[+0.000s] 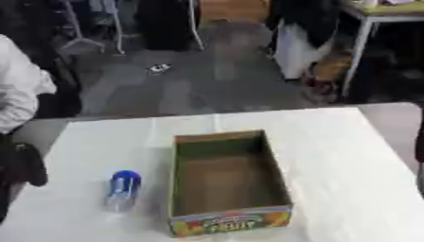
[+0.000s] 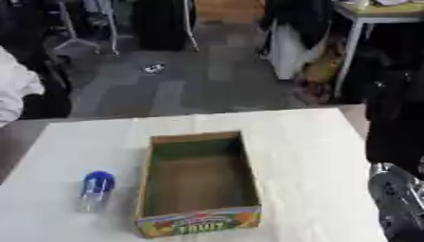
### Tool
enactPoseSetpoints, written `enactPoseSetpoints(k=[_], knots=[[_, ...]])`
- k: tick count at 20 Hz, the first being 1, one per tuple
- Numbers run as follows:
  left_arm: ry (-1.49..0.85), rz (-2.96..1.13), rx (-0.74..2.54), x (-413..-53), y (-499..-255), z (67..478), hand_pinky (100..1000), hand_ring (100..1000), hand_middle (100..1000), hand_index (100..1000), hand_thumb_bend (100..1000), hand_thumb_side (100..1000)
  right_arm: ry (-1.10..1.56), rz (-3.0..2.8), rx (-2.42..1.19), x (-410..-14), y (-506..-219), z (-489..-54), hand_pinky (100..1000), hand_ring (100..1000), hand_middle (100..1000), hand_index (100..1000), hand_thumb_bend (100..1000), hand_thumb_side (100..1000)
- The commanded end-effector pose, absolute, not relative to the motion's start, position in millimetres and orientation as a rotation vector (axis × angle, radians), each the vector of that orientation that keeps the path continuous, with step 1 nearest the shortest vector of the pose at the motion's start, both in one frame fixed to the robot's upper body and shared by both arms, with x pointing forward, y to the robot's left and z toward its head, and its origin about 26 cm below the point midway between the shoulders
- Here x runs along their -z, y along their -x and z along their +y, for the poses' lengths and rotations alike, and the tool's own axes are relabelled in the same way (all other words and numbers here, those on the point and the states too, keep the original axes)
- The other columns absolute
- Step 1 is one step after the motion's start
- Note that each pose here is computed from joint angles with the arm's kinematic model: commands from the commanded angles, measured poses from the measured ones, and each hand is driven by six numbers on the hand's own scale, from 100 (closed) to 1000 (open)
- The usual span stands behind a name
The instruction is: Pick up objects on the table and place them in the box.
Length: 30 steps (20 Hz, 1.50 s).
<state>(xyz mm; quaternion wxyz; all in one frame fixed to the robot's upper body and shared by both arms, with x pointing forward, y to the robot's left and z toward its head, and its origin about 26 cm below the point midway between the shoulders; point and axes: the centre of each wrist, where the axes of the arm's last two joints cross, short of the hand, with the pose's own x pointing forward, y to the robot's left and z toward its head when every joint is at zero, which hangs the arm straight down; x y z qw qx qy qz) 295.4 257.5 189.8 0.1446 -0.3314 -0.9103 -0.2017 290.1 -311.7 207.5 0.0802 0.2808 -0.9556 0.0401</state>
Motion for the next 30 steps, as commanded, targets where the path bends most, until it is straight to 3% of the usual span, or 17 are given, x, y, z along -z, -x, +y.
enactPoseSetpoints(k=[1, 16, 18, 21, 24, 30], knots=[[0.953, -2.653, 0.623, -196.6, -293.9, 258.3, 462, 512, 732, 688, 291, 916, -0.822, -3.046, -0.323, -214.5, -289.4, -311.6, 229, 310, 414, 530, 201, 1000], [0.931, -2.673, 0.601, -199.6, -294.3, 262.1, 471, 518, 732, 693, 295, 910, -0.817, -3.043, -0.316, -215.1, -289.1, -313.3, 231, 313, 418, 527, 207, 1000], [0.904, -2.687, 0.600, -201.2, -294.4, 265.3, 472, 519, 735, 710, 300, 910, -0.812, -3.056, -0.295, -215.7, -289.1, -314.0, 227, 313, 415, 523, 100, 1000], [0.816, -2.701, 0.638, -202.0, -293.4, 272.4, 459, 518, 740, 737, 304, 911, -0.836, -3.058, -0.213, -216.5, -289.3, -314.3, 222, 309, 411, 518, 100, 1000], [0.697, -2.643, 0.735, -196.0, -290.0, 279.2, 437, 500, 759, 821, 321, 914, -0.837, -3.048, -0.195, -217.5, -288.8, -316.9, 229, 309, 413, 521, 100, 1000], [0.521, -2.609, 0.944, -202.2, -288.1, 289.9, 440, 512, 780, 862, 390, 883, -0.825, -3.036, -0.243, -216.7, -288.0, -318.3, 232, 310, 414, 522, 100, 1000]])
